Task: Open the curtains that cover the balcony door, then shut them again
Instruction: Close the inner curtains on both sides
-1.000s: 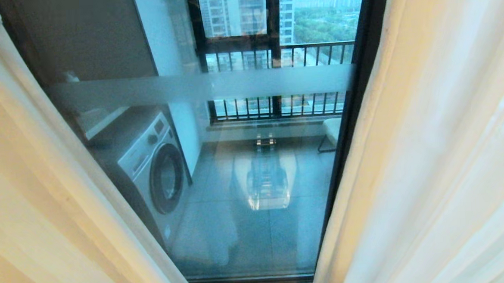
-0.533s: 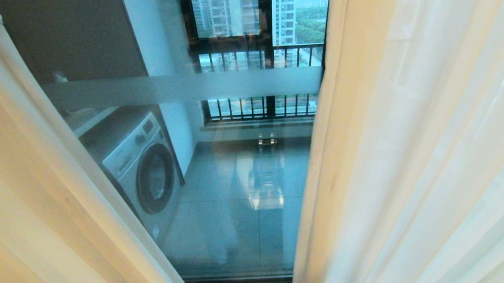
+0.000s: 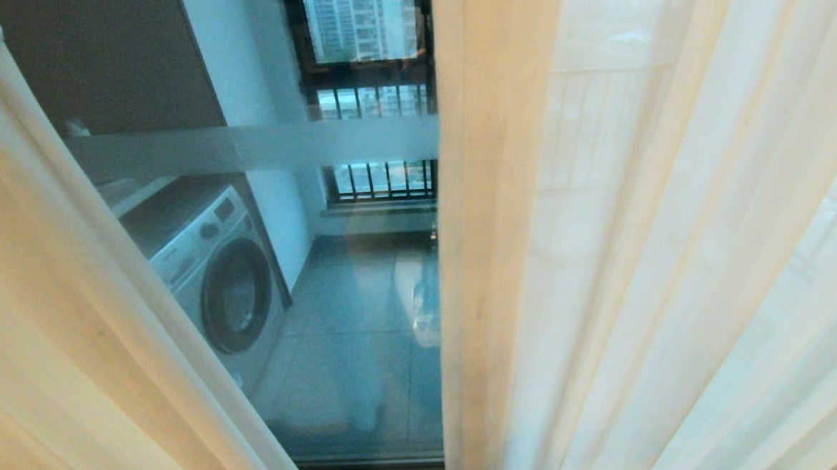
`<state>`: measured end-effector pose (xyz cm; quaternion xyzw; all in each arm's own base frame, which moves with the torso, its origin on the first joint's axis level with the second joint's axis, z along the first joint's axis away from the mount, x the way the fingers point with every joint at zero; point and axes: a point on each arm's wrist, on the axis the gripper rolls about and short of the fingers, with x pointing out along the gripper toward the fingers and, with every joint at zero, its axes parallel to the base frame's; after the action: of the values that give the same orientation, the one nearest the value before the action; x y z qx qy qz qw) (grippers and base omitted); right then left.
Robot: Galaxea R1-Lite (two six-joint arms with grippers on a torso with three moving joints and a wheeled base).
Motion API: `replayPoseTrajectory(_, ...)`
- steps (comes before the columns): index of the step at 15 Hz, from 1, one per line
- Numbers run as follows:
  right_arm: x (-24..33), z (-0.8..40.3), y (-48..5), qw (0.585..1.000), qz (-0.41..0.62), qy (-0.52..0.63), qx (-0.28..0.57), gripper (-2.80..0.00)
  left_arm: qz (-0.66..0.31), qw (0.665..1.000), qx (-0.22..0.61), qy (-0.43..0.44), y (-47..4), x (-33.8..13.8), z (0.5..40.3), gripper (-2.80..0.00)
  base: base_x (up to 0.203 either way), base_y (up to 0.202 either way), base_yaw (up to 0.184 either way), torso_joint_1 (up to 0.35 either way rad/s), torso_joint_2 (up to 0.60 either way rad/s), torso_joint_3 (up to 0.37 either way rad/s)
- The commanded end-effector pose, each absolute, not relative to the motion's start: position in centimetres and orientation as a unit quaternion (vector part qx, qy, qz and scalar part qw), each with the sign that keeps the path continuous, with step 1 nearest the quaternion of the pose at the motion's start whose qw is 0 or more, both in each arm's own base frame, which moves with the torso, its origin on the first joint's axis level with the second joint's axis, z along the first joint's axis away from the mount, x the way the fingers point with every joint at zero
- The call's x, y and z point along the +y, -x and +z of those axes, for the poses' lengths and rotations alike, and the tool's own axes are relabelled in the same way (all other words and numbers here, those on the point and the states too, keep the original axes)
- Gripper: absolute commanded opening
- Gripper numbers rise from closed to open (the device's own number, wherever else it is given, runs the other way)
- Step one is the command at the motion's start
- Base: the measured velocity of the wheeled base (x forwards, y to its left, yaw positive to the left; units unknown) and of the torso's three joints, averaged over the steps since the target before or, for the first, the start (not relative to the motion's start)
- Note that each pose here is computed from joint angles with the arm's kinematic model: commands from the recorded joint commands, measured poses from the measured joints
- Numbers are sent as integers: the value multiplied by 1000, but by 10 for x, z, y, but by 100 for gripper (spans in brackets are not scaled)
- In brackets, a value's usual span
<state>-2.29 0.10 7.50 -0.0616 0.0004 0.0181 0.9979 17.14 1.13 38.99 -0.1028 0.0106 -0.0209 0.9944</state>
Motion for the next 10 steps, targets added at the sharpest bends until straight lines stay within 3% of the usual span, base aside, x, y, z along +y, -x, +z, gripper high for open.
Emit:
replayPoseTrajectory(1, 1, 75, 23, 998, 19, 62, 1, -280, -20, 994, 12, 104, -171, 11, 390, -280, 0, -190, 0, 6, 2, 2)
replayPoseTrajectory(10, 1, 75, 23, 998, 19, 62, 1, -280, -18, 994, 19, 104, -170, 11, 385, -280, 0, -190, 1, 3, 2, 2)
